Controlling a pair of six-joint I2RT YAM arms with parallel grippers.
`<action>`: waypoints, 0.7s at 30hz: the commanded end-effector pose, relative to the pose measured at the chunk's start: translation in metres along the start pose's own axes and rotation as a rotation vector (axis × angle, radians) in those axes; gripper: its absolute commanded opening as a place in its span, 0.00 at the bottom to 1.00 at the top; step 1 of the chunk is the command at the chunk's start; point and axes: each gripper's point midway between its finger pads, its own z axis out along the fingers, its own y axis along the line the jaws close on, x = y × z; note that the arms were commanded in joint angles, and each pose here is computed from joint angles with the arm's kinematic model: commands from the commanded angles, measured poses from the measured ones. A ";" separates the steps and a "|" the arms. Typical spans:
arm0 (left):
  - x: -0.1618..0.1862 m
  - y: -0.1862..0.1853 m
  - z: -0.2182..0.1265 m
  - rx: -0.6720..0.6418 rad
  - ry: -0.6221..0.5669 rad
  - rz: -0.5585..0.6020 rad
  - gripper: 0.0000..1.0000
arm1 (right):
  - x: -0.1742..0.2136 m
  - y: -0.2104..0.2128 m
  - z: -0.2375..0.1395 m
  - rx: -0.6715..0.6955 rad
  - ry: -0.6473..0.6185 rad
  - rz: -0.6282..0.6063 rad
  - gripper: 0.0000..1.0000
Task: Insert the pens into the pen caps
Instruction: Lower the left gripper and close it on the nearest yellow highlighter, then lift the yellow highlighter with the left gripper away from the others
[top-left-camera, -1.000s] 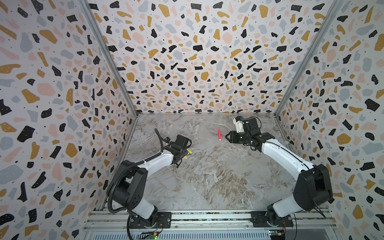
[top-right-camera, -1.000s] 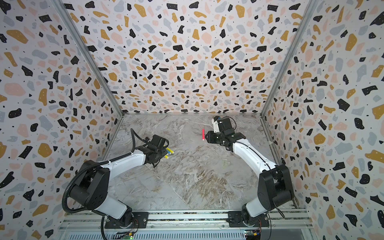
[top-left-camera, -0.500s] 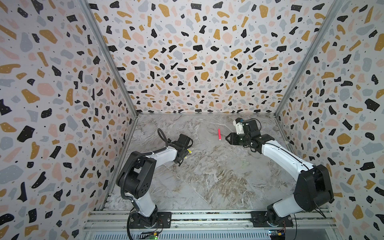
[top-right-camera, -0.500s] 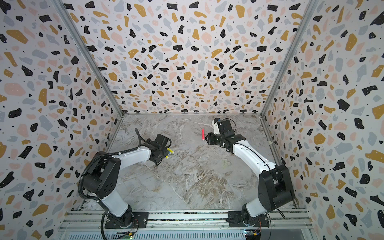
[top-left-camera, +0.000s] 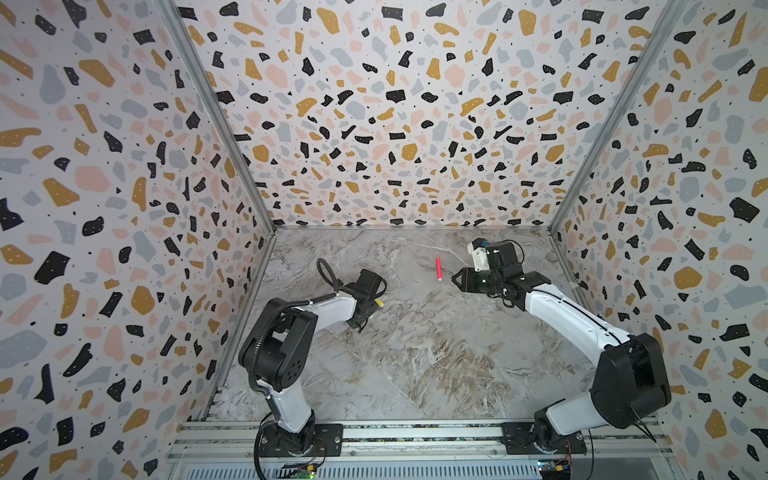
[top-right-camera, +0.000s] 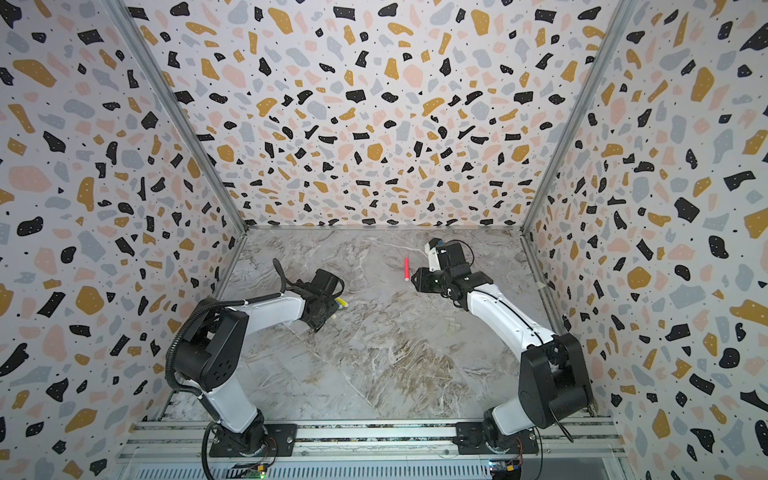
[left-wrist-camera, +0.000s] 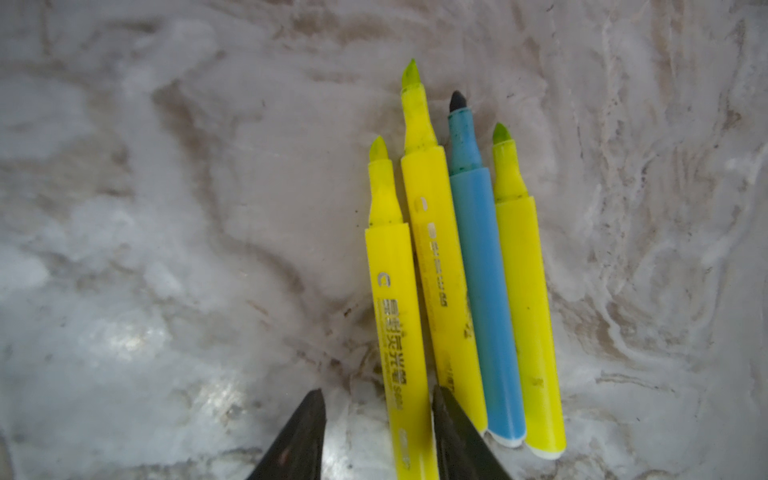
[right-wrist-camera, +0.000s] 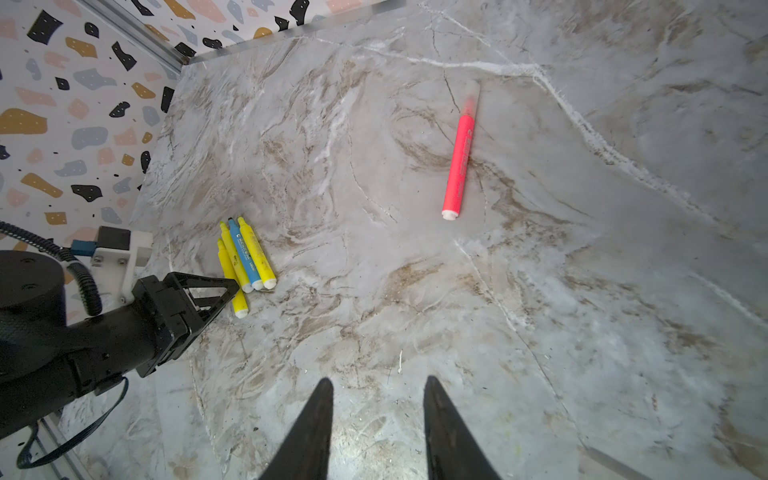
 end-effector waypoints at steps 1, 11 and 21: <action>0.009 0.003 0.009 -0.003 0.049 -0.022 0.42 | -0.010 0.009 -0.014 -0.020 -0.046 -0.006 0.37; 0.022 0.032 0.014 -0.069 0.087 -0.073 0.29 | -0.016 0.014 -0.029 -0.023 -0.081 -0.004 0.37; 0.037 0.054 0.010 -0.086 0.130 -0.079 0.06 | -0.020 0.018 -0.041 -0.029 -0.107 0.003 0.37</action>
